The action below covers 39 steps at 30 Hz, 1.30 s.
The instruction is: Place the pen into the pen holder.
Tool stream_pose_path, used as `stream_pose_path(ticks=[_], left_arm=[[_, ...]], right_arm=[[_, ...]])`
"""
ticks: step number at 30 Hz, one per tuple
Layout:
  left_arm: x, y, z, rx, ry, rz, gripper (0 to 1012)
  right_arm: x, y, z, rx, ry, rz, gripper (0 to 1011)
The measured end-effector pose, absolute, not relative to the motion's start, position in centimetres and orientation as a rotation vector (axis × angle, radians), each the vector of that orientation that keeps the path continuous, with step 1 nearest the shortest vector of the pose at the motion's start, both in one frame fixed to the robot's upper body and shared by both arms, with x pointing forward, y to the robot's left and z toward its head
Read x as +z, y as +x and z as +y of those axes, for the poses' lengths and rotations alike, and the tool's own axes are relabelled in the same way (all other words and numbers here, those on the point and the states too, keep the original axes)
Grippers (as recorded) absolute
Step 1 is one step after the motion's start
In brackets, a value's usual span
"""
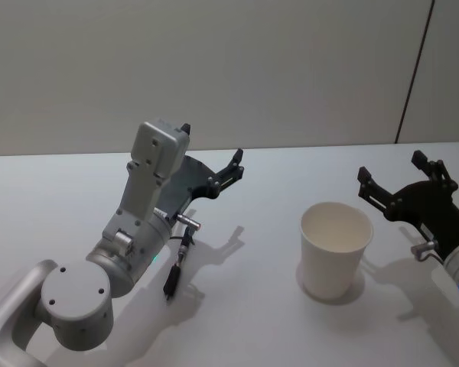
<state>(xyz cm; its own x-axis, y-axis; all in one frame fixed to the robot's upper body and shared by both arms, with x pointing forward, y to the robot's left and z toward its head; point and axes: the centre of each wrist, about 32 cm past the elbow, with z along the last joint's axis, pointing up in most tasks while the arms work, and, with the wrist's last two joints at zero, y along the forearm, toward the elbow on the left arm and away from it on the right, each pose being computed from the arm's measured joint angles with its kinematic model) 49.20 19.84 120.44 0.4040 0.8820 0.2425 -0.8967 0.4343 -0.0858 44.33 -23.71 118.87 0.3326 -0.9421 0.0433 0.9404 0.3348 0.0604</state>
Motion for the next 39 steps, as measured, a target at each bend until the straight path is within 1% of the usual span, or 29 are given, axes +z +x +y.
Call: stream_pose_path(ticks=[39], left_arm=[[120.44, 49.2, 19.84, 1.124, 0.061, -0.268, 1001]], right_arm=[[118.87, 44.33, -23.71, -1.229, 0.026, -0.075, 1001]])
